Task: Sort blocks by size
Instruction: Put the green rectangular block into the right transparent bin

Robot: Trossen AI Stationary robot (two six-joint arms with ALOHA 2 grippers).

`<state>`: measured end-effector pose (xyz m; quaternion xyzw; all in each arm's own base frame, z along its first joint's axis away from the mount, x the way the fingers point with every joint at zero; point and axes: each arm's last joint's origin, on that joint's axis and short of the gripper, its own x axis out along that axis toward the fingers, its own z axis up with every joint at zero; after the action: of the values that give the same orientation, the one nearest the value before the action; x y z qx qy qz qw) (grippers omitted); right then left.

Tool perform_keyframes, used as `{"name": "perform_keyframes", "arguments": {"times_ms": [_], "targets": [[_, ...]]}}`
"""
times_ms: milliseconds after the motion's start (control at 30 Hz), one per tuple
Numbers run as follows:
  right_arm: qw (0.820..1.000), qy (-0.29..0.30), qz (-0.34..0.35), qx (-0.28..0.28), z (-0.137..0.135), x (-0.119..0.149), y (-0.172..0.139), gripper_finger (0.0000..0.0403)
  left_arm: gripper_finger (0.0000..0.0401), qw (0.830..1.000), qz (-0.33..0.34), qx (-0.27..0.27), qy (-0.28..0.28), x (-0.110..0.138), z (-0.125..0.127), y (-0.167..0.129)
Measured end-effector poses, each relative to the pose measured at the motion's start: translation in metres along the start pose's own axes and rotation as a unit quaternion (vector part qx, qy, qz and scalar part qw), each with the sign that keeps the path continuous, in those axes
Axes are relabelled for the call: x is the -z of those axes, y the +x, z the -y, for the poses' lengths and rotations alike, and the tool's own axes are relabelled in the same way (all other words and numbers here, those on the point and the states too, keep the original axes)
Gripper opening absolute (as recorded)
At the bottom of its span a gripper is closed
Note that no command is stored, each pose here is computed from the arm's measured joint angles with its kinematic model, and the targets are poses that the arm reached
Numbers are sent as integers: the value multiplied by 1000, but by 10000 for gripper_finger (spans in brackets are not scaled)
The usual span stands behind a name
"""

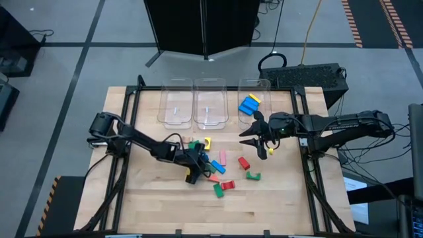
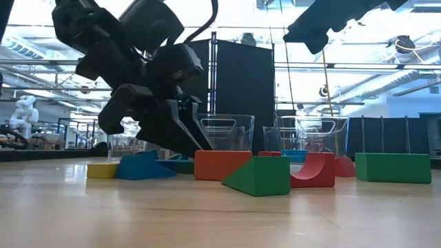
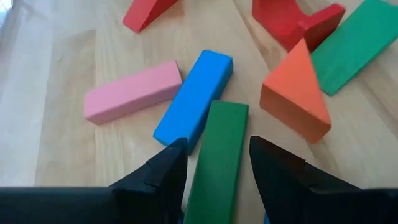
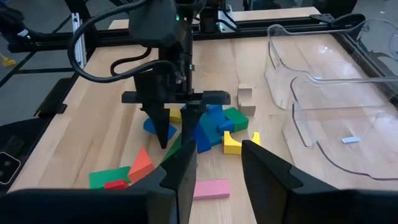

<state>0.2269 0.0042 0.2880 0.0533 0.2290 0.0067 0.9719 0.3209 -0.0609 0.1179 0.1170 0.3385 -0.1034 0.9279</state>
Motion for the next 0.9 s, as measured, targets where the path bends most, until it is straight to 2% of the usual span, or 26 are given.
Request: {"name": "perform_keyframes", "arguments": {"times_ms": [300,600,900], "targets": [[1000,0,0,0,0,0,0,116,176,999,-35,3,-11,8,-7,0],[1000,1,0,0,0,0,0,116,176,997,-40,57,-29,14,-3,8],[1000,21,-18,3,1,7,13,116,174,997,-35,47,-54,14,-3,10]]}}
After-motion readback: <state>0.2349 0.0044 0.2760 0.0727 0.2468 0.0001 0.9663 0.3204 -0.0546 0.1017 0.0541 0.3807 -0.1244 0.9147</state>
